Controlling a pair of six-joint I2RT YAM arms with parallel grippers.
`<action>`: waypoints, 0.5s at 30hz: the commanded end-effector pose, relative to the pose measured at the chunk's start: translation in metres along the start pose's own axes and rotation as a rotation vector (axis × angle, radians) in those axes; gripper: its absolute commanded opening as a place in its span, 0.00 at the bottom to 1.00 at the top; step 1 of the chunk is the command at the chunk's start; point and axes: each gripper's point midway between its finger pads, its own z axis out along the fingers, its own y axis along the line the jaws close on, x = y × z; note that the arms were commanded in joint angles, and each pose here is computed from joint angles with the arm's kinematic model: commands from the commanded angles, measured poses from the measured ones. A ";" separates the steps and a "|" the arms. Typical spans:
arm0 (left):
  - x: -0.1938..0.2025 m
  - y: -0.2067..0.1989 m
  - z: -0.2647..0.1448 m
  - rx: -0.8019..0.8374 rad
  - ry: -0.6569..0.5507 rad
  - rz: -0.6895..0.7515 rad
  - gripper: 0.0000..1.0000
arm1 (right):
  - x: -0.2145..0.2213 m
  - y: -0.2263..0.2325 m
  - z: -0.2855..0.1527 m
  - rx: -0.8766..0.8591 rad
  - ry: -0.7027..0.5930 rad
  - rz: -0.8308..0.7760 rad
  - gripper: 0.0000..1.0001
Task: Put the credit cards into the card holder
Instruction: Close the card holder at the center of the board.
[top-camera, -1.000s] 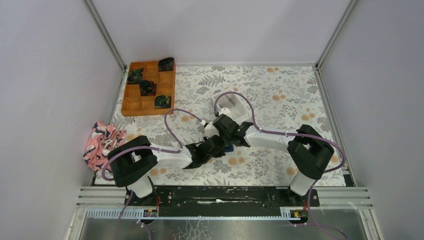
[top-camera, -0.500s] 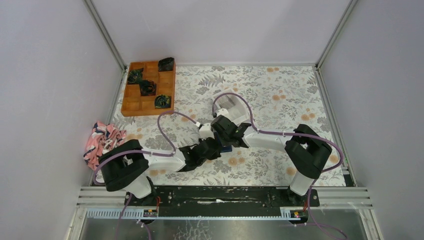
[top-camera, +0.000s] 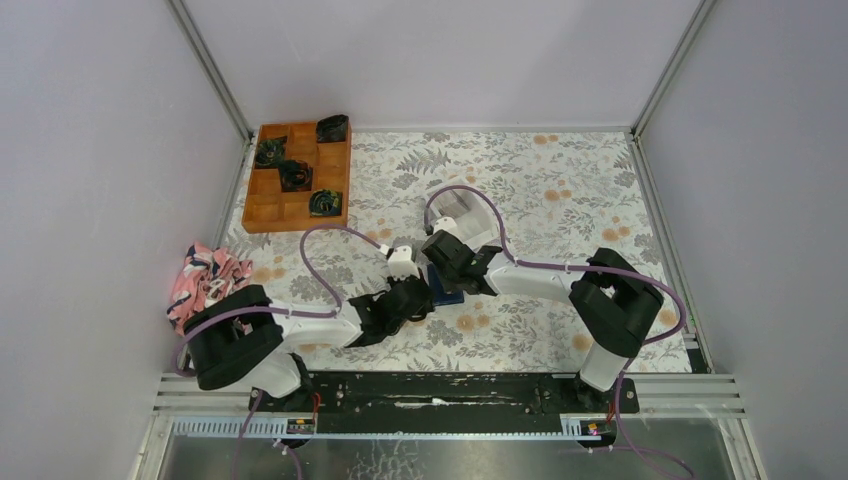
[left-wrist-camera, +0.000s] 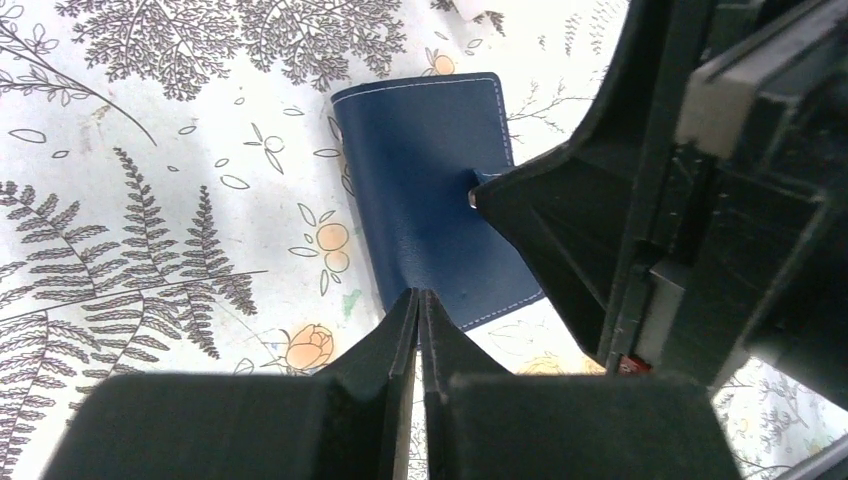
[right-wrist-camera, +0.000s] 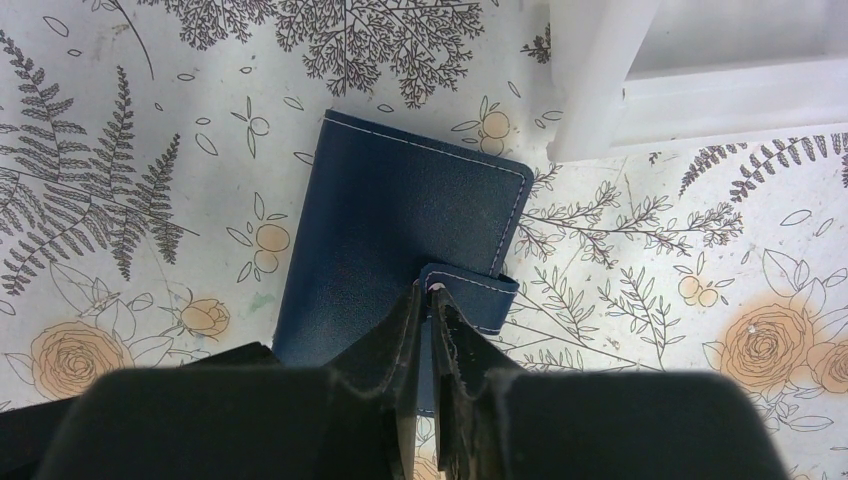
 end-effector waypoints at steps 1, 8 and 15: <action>-0.002 0.013 0.006 -0.048 -0.044 0.025 0.09 | -0.013 0.014 0.000 -0.030 -0.028 0.016 0.12; -0.003 0.017 0.013 -0.071 -0.053 0.044 0.11 | -0.016 0.016 0.000 -0.032 -0.030 0.017 0.12; -0.002 0.021 0.016 -0.079 -0.053 0.050 0.12 | -0.018 0.017 0.000 -0.035 -0.032 0.019 0.12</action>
